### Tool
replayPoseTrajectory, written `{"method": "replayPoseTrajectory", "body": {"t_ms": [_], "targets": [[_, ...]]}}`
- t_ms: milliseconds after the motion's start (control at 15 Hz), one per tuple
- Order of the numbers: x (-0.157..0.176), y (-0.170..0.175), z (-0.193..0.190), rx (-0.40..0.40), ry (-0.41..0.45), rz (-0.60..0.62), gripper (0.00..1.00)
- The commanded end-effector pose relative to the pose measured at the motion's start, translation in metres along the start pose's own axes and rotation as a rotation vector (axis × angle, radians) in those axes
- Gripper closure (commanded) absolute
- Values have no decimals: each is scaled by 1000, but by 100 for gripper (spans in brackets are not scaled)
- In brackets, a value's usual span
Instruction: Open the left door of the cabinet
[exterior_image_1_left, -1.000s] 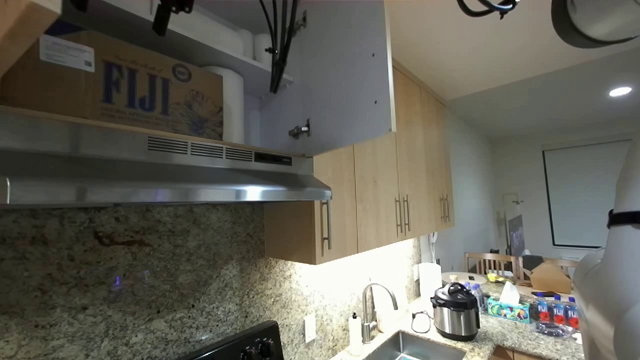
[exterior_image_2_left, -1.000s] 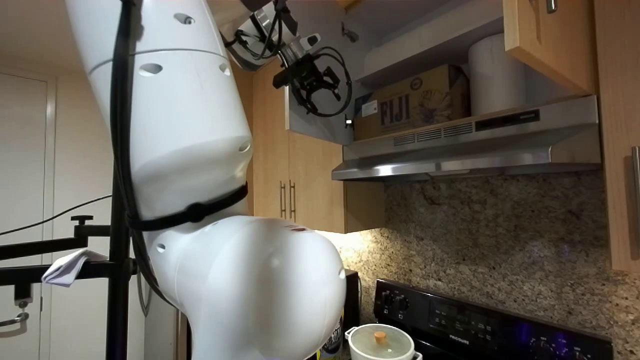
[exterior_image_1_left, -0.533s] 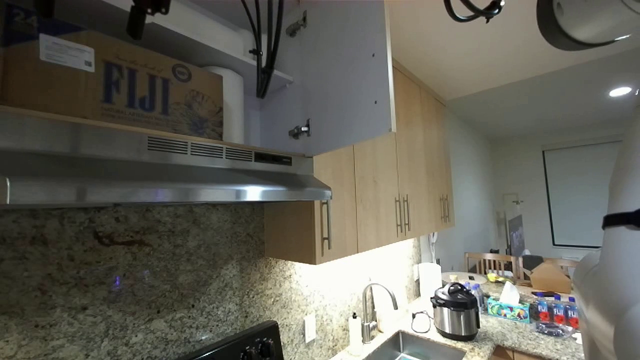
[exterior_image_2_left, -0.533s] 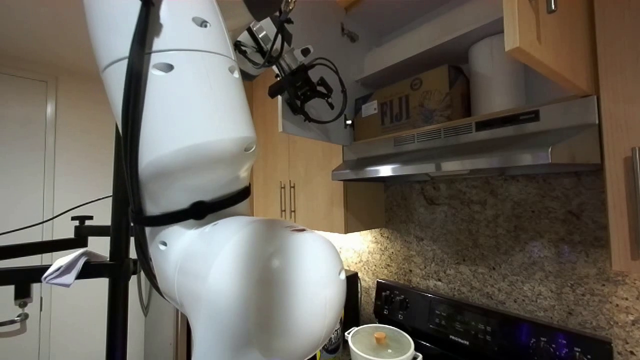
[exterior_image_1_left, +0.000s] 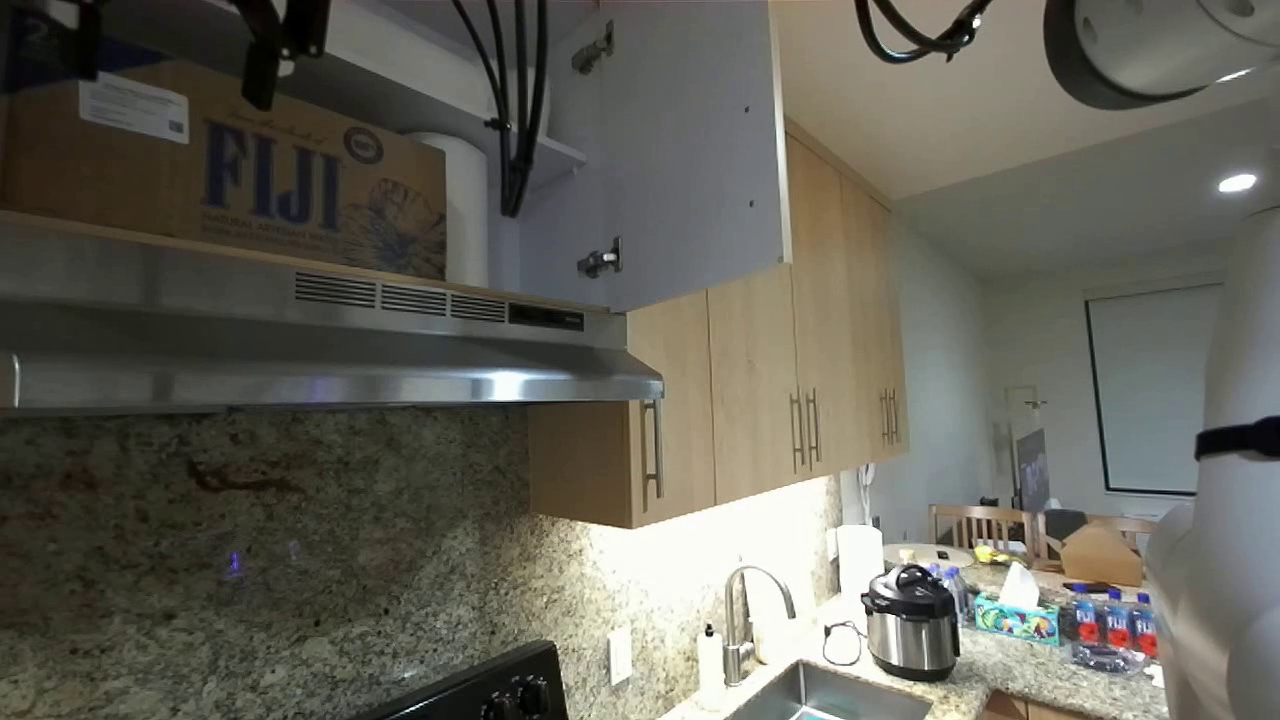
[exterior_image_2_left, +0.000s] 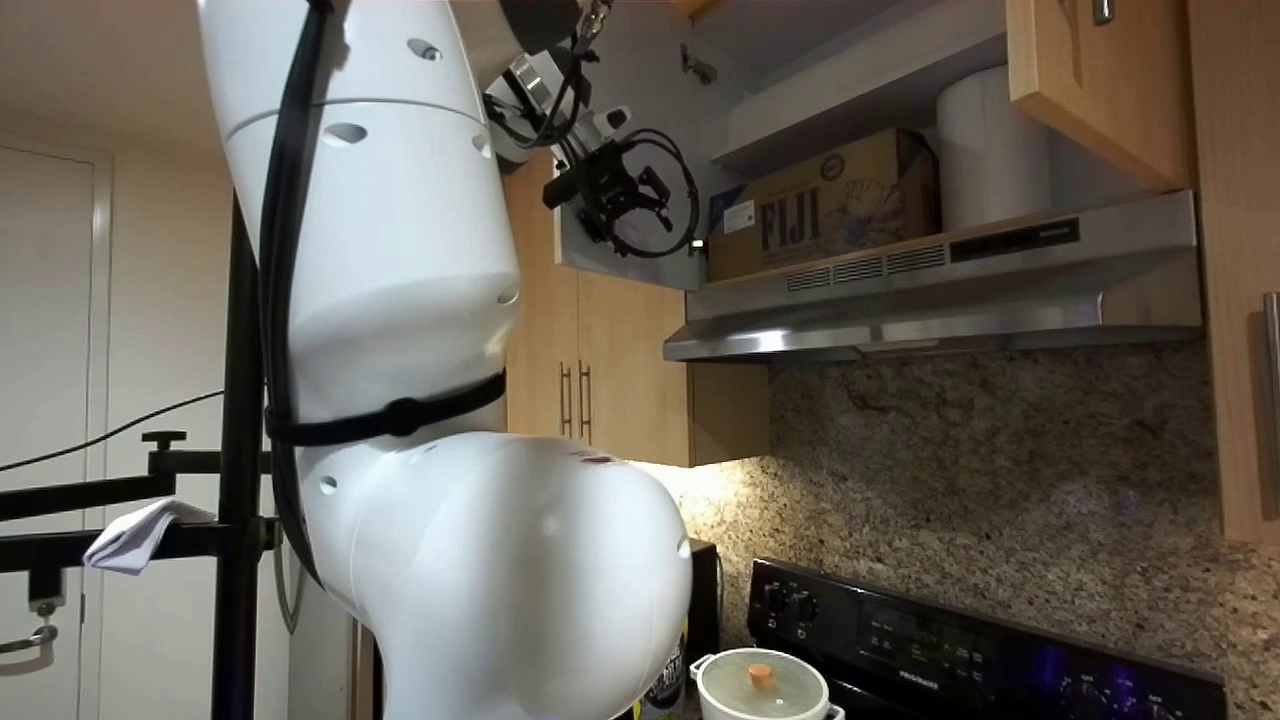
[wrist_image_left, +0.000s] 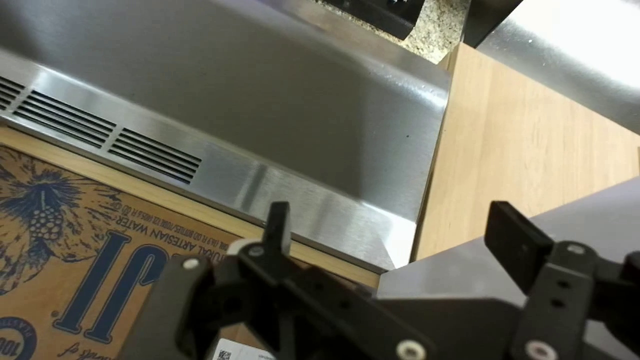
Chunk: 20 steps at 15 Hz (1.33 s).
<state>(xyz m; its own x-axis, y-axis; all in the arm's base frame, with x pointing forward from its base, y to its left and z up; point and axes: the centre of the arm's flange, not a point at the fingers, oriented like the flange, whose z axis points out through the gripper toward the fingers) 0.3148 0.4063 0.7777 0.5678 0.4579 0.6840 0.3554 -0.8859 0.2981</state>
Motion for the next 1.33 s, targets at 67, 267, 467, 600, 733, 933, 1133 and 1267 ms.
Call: {"method": "replayPoseTrajectory", "body": {"t_ms": [67, 267, 467, 600, 733, 933, 1133, 1267], "targets": [[-15, 30, -16, -6, -11, 72, 0], [-25, 61, -17, 44, -60, 146, 0], [-46, 84, -15, 80, -185, 211, 0], [-63, 94, -15, 88, -286, 246, 0], [-84, 102, -15, 107, -385, 267, 0], [-115, 114, -17, 134, -527, 314, 0], [-142, 130, -14, 164, -635, 322, 0], [-159, 144, -11, 191, -677, 328, 0]]}}
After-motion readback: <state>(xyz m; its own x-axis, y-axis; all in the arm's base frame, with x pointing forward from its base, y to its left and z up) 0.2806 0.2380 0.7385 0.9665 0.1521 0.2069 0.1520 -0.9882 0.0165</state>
